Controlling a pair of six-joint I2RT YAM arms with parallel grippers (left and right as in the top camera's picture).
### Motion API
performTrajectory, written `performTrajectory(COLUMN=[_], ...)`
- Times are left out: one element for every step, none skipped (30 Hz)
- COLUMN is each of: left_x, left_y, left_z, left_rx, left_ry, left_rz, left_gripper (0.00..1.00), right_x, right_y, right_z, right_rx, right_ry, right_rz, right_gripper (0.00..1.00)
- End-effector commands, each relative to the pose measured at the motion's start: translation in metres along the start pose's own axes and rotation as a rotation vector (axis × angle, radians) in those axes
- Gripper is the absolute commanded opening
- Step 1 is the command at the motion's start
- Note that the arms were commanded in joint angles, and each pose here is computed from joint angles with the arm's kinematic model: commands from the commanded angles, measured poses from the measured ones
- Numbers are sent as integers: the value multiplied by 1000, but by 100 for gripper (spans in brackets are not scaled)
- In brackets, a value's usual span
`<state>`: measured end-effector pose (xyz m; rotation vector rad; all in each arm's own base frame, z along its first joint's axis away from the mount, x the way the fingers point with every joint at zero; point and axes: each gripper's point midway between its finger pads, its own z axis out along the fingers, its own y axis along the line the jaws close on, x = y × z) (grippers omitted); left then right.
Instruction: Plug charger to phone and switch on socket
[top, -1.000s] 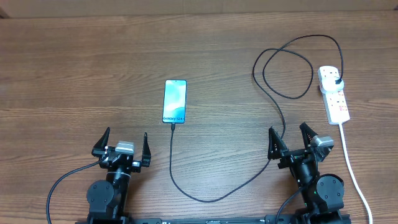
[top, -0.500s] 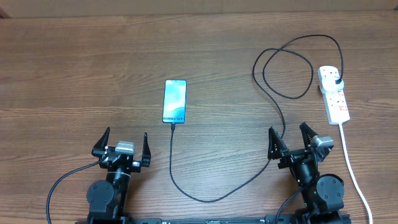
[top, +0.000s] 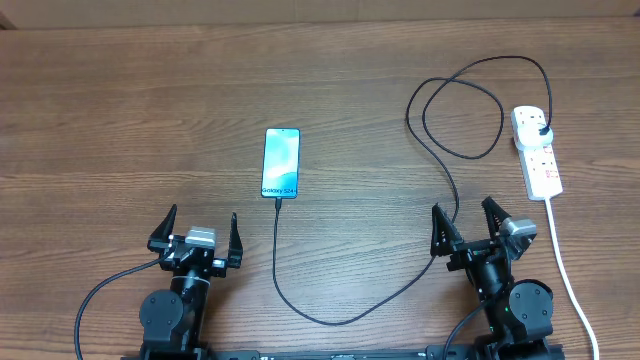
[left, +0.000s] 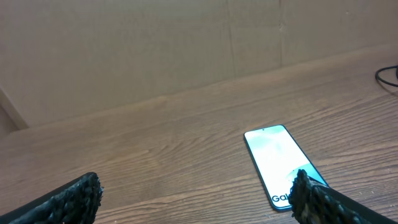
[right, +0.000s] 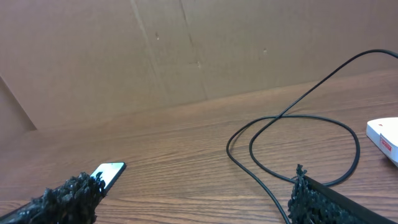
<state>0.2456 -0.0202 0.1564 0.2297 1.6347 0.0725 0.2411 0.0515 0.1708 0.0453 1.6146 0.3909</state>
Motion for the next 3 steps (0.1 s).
performTrajectory(left_x=[0,0,0], left_y=[-2,-2,-2], left_z=[0,0,0], left_rx=[13,13,13], left_ry=[-8,-8,-8], left_rz=[-11,-11,-11], left_gripper=[100,100,100], right_x=[1,1,1], right_y=[0,0,0], right_z=[0,0,0], right_rx=[-2,-2,-2], right_ry=[-8,-8,-8], right_rz=[-2,-2,-2], right_gripper=[100,100,100])
